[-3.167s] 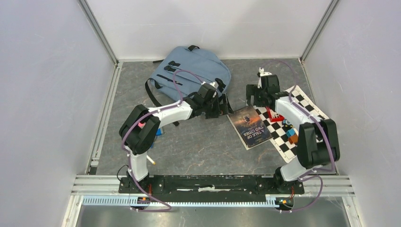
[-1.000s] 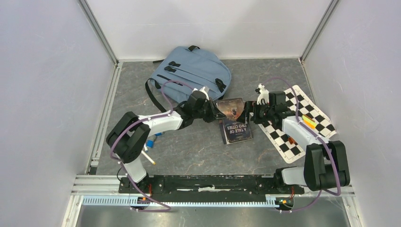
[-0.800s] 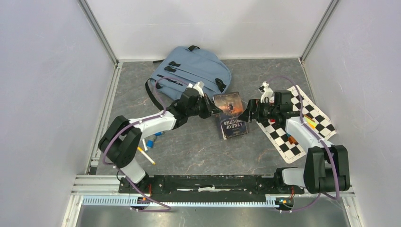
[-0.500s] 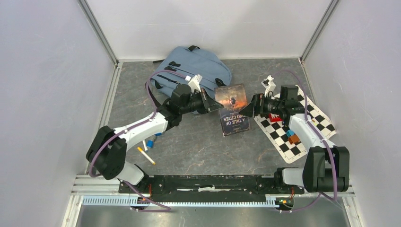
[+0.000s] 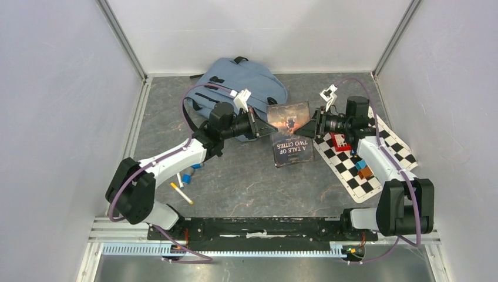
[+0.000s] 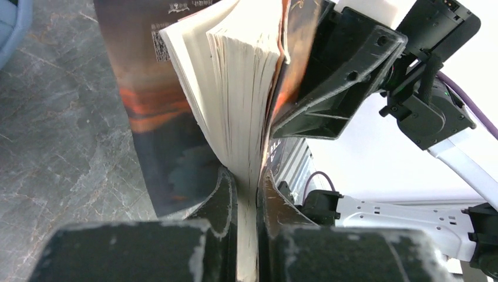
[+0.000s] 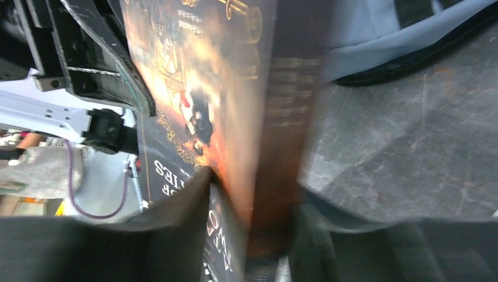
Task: Pack the student bag
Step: Pick up the book from the center of the board.
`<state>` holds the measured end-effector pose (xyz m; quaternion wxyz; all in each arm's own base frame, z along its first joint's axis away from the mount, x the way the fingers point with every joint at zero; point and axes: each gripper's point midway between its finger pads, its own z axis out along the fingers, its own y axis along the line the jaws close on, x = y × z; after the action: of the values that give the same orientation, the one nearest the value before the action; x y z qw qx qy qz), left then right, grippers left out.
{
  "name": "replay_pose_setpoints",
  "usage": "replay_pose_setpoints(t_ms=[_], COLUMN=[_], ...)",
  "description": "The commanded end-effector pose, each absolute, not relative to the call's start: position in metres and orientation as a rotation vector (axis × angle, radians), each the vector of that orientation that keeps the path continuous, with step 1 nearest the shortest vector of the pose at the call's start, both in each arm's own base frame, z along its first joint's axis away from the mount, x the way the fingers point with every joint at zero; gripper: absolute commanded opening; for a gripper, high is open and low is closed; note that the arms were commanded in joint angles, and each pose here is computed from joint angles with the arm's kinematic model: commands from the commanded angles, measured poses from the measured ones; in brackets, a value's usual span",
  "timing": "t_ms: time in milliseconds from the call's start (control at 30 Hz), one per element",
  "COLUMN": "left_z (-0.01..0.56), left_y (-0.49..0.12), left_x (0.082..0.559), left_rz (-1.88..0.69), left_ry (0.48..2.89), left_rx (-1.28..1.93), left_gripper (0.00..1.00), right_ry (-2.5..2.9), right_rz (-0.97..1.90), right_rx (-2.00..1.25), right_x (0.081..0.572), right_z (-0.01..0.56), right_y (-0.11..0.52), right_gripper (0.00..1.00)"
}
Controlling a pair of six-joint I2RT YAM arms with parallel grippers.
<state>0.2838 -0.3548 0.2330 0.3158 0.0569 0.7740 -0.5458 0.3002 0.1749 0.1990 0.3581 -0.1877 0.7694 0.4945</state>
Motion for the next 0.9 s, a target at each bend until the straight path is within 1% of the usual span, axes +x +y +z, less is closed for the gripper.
replay_pose_setpoints(t_ms=[0,33,67,133,167,233,267,367,467,633,700,800,867], left_z=[0.335,0.333,0.329,0.321,0.316,0.306,0.300,0.275,0.252,0.198,0.184,0.169,0.157], left_y=[-0.368,-0.369,-0.369,-0.367,-0.365,-0.360,-0.357,-0.349,-0.346,-0.354,-0.357,-0.348,-0.350], left_x=[0.289,0.292,0.295,0.306,0.313,0.329,0.339,0.371,0.396,0.424,0.436,0.456,0.461], left_rz=[-1.532,-1.504,-1.461,-1.348,-1.274,-1.121,-1.048,-0.806,-0.625,-0.362,-0.253,-0.119,-0.082], left_ry=[1.678,1.697,1.717,1.764,1.777,1.814,1.825,1.900,1.962,2.033,2.043,2.058,2.062], left_rx=[0.310,0.324,0.348,0.394,0.427,0.472,0.485,0.528,0.575,0.705,0.742,0.686,0.729], left_gripper=[0.02,0.07,0.22,0.61,0.76,0.90,0.94,0.99,1.00,1.00,1.00,1.00,1.00], right_ry=[1.915,1.915,1.917,1.903,1.884,1.857,1.854,1.864,1.851,1.798,1.779,1.755,1.753], right_rz=[1.171,1.089,1.001,0.841,0.782,0.621,0.548,0.306,0.171,0.032,0.000,-0.040,-0.046], right_rx=[-0.474,-0.423,-0.353,-0.218,-0.164,-0.058,-0.016,0.141,0.211,0.276,0.298,0.335,0.352], right_x=[0.315,0.325,0.335,0.353,0.360,0.374,0.379,0.391,0.396,0.392,0.387,0.381,0.381], right_z=[0.226,0.229,0.233,0.243,0.250,0.260,0.262,0.268,0.282,0.294,0.296,0.293,0.291], right_y=[0.177,0.170,0.160,0.137,0.127,0.101,0.089,0.046,0.023,-0.002,-0.008,-0.018,-0.019], right_gripper=[0.32,0.16,0.01,0.00,0.00,0.00,0.00,0.00,0.00,0.00,0.00,0.00,0.00])
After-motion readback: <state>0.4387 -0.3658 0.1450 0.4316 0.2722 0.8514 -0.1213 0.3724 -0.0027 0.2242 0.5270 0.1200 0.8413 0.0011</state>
